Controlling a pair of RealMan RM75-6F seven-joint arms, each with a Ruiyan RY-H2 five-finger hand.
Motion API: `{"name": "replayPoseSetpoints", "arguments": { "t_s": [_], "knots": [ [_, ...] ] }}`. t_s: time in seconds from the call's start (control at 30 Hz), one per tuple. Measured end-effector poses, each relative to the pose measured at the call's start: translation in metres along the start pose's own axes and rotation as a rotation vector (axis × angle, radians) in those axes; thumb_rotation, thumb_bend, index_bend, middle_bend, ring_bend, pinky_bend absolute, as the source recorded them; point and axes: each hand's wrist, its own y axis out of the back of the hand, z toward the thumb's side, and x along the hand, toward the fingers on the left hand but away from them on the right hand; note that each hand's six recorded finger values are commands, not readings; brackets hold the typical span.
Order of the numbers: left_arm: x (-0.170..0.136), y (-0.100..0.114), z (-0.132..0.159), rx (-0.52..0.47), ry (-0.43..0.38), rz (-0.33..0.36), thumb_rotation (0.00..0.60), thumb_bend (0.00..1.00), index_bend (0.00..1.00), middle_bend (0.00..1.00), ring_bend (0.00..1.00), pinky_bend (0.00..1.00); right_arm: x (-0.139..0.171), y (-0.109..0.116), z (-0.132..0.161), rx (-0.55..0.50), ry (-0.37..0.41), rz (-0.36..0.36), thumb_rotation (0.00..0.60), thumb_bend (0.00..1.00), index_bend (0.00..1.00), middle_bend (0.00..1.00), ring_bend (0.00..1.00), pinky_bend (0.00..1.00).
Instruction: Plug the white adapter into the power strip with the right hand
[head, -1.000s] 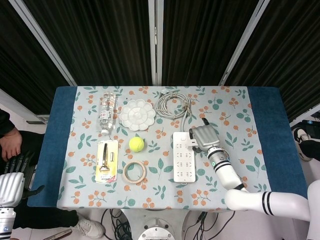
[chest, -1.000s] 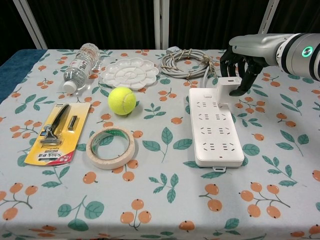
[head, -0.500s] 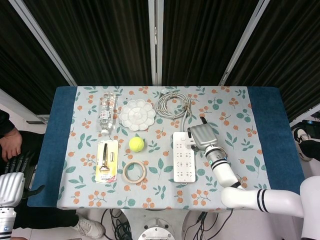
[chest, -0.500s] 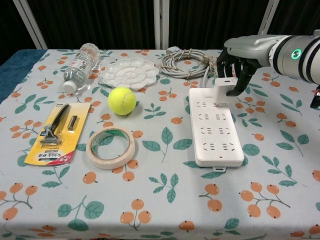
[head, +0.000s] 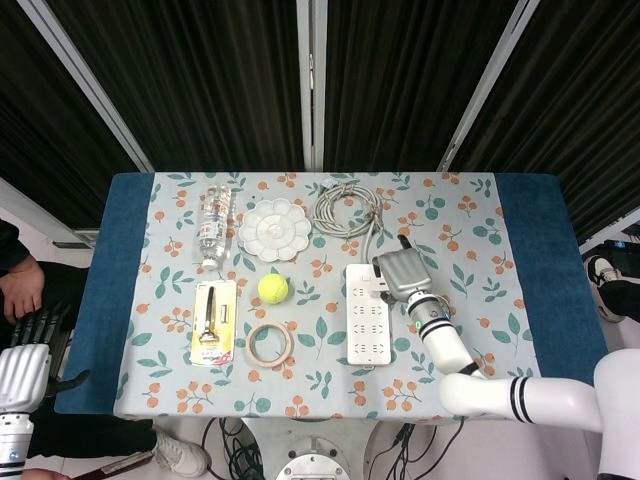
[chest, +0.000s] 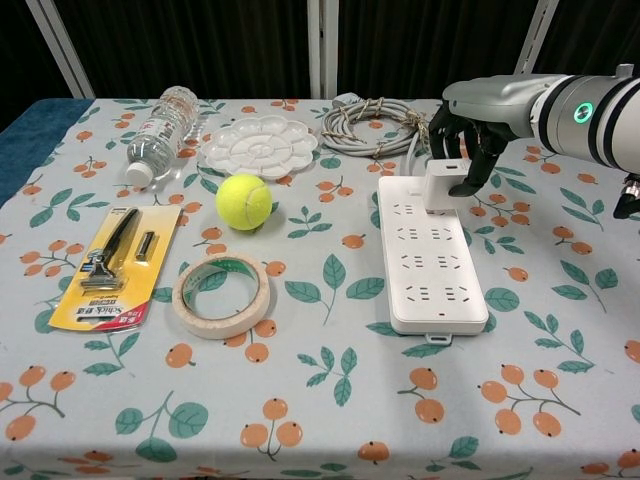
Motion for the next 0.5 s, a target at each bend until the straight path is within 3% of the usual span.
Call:
{"name": "replayPoseSetpoints", "arguments": {
  "t_s": [0.5],
  "knots": [
    [-0.0011, -0.0033, -0.0018, -0.008, 0.005, -0.004, 0.600, 0.07, 0.00, 0.01, 0.00, 0.00, -0.0043, -0.0035, 0.0104, 0.049, -0.004, 0.013, 0.600, 0.53, 0.80, 0.68, 0.48, 0.00]
  ]
}}
